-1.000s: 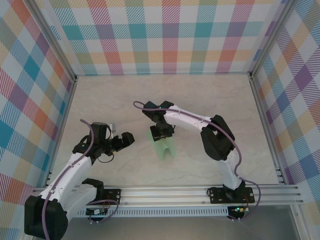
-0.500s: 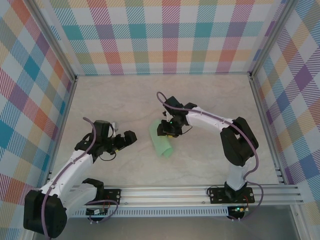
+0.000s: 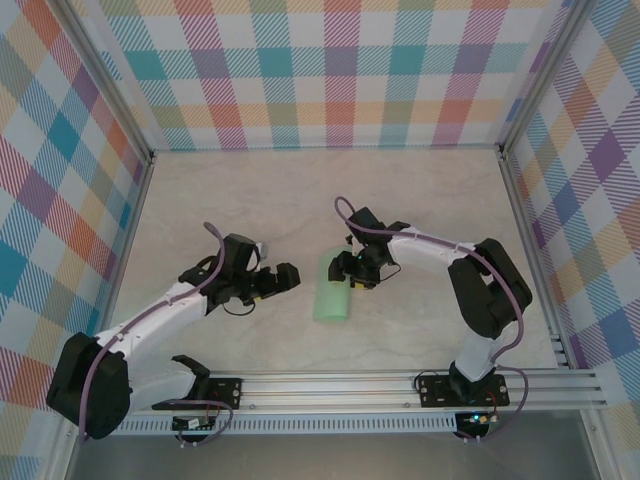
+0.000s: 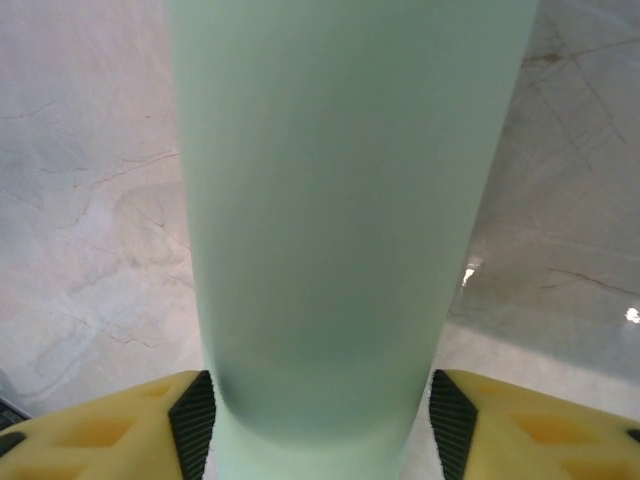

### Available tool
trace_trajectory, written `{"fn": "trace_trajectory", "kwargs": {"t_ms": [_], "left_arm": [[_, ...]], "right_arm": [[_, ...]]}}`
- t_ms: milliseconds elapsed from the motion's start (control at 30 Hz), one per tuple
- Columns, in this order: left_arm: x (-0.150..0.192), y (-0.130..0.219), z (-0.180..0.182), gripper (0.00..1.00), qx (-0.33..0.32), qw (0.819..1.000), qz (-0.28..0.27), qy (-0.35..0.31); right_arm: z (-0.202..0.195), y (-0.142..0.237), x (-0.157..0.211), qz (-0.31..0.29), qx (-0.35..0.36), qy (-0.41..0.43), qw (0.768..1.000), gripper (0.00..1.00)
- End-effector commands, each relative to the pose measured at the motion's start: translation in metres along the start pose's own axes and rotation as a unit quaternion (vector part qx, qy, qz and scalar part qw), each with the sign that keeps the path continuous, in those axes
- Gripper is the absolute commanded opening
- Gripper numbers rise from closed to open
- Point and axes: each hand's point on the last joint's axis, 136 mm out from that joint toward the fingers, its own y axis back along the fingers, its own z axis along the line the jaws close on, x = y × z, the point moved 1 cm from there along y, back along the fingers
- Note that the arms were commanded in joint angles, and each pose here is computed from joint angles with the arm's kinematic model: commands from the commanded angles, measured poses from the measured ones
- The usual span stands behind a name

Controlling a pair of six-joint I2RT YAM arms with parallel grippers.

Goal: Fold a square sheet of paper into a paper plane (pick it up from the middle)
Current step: Fold the square sheet of paper in half at the center of the table.

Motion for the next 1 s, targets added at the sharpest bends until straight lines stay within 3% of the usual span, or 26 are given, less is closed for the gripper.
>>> {"fn": "trace_trajectory", "kwargs": {"t_ms": [0, 300, 667, 967], "left_arm": [[-0.013, -0.002, -0.016, 0.98, 0.001, 1.0, -0.022, -0.006], [-0.02, -0.021, -0.028, 0.75, -0.016, 1.0, -0.01, -0.011], [-0.02, -0.036, -0.035, 0.74, -0.02, 1.0, 0.005, -0.018], [-0.016, -0.045, -0.042, 0.63, -0.018, 0.999, 0.019, -0.026]], "right_arm": [[-0.002, 0.01, -0.001, -0.011, 0.007, 0.02, 1.0, 0.62], [-0.026, 0.012, -0.004, -0.015, 0.045, 0.008, 0.999, 0.58], [-0.032, 0.013, 0.006, 0.002, 0.021, 0.024, 0.999, 0.53], [-0.05, 0.015, 0.004, -0.001, 0.054, 0.011, 0.998, 0.54]]}}
